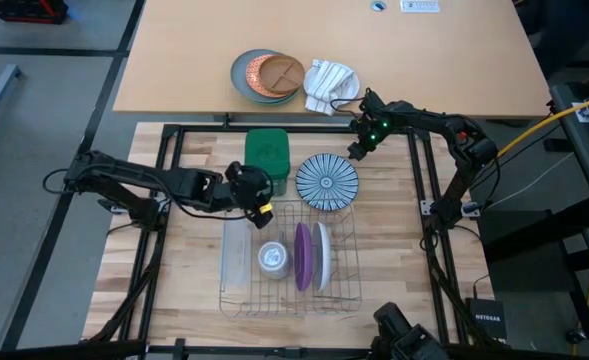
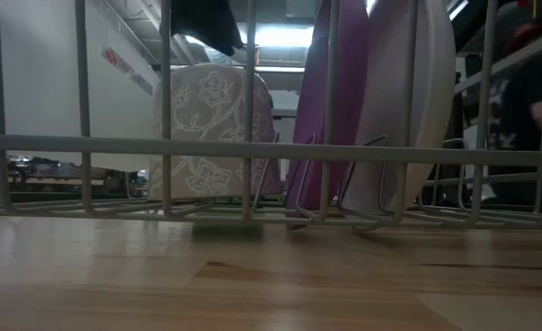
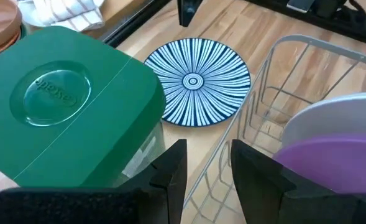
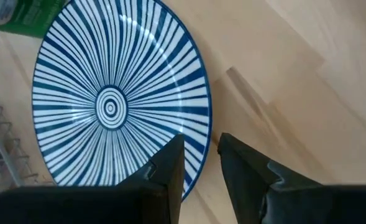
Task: Sort dishes
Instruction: Put the blue plate into the dish rack
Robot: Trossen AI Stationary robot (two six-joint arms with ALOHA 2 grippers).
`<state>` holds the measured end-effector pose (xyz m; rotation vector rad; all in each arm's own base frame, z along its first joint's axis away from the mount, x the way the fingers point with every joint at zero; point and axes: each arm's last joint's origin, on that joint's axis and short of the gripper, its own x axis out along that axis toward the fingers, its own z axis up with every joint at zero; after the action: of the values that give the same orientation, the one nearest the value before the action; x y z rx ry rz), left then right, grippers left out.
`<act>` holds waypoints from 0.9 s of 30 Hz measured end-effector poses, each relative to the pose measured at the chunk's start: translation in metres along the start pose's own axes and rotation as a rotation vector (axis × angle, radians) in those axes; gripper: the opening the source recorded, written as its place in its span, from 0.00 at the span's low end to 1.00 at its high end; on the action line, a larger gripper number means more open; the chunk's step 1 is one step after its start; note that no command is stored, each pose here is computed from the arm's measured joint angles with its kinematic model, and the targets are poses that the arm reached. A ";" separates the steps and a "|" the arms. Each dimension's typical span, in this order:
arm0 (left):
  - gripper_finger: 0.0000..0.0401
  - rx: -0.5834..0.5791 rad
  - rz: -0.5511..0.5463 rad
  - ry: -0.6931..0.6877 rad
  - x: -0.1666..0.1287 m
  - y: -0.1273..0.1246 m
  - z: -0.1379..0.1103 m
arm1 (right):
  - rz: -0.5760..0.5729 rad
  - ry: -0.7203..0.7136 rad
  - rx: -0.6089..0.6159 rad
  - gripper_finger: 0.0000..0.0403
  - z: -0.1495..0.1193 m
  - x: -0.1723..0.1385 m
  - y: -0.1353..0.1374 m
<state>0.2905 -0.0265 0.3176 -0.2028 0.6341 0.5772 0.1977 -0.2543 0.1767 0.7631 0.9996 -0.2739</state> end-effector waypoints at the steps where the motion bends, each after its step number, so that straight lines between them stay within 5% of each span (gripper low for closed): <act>1: 0.28 0.000 0.000 0.000 0.001 0.000 -0.001 | 0.001 0.004 0.013 0.26 0.000 0.000 0.000; 11: 0.28 0.002 0.001 0.003 0.002 0.000 -0.002 | -0.012 0.053 0.107 0.26 -0.030 0.024 -0.009; 18: 0.28 0.006 0.001 0.002 0.002 0.000 -0.002 | 0.133 0.006 0.109 0.26 -0.050 0.040 -0.012; 27: 0.28 0.002 0.001 0.002 0.002 0.000 -0.002 | 0.138 0.009 0.145 0.26 -0.052 0.050 -0.004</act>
<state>0.2907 -0.0266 0.3146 -0.2011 0.6363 0.5772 0.1879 -0.2146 0.1169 0.9617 0.9378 -0.2251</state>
